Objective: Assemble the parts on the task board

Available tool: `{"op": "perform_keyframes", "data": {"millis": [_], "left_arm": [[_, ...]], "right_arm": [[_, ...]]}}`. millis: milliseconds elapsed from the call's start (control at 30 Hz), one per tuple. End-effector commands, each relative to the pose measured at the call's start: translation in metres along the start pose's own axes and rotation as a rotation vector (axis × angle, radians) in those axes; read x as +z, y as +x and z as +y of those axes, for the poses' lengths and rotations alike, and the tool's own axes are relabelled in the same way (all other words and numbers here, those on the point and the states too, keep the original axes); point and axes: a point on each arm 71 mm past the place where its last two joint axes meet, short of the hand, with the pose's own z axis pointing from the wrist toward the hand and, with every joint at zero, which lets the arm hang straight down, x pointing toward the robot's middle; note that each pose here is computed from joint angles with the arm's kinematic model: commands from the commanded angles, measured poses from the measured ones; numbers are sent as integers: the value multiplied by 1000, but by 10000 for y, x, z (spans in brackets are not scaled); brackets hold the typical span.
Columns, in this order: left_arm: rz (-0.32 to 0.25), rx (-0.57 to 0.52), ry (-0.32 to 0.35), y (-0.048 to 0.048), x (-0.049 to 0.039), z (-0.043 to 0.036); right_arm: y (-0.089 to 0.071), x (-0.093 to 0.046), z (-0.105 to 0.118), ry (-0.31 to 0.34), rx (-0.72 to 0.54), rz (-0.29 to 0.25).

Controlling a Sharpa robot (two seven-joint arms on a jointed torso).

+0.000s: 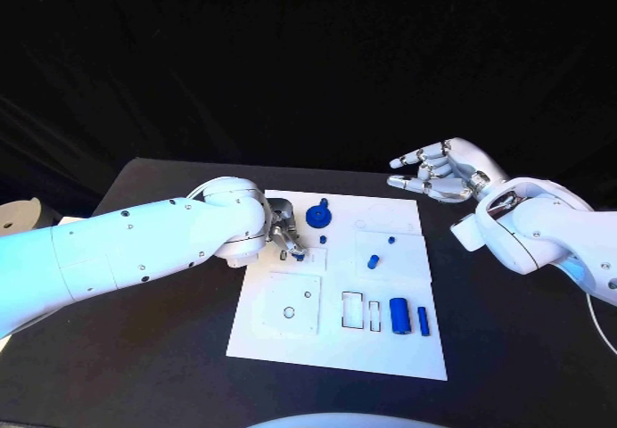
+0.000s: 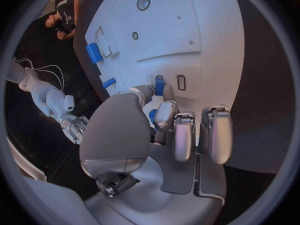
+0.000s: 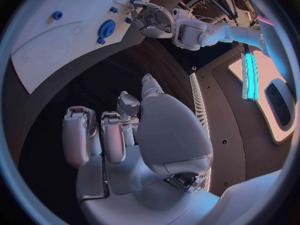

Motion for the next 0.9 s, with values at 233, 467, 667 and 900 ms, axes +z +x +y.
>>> {"op": "perform_keyframes", "data": {"millis": [233, 467, 667, 900], "left_arm": [[44, 28, -36, 51, 0, 25], [59, 28, -37, 61, 2, 27], [70, 22, -39, 64, 19, 20], [88, 13, -45, 65, 57, 16]], "right_arm": [[15, -1, 4, -7, 6, 16], [14, -3, 3, -7, 6, 16], [14, -5, 5, -8, 6, 16], [16, -6, 8, -8, 6, 17]]}}
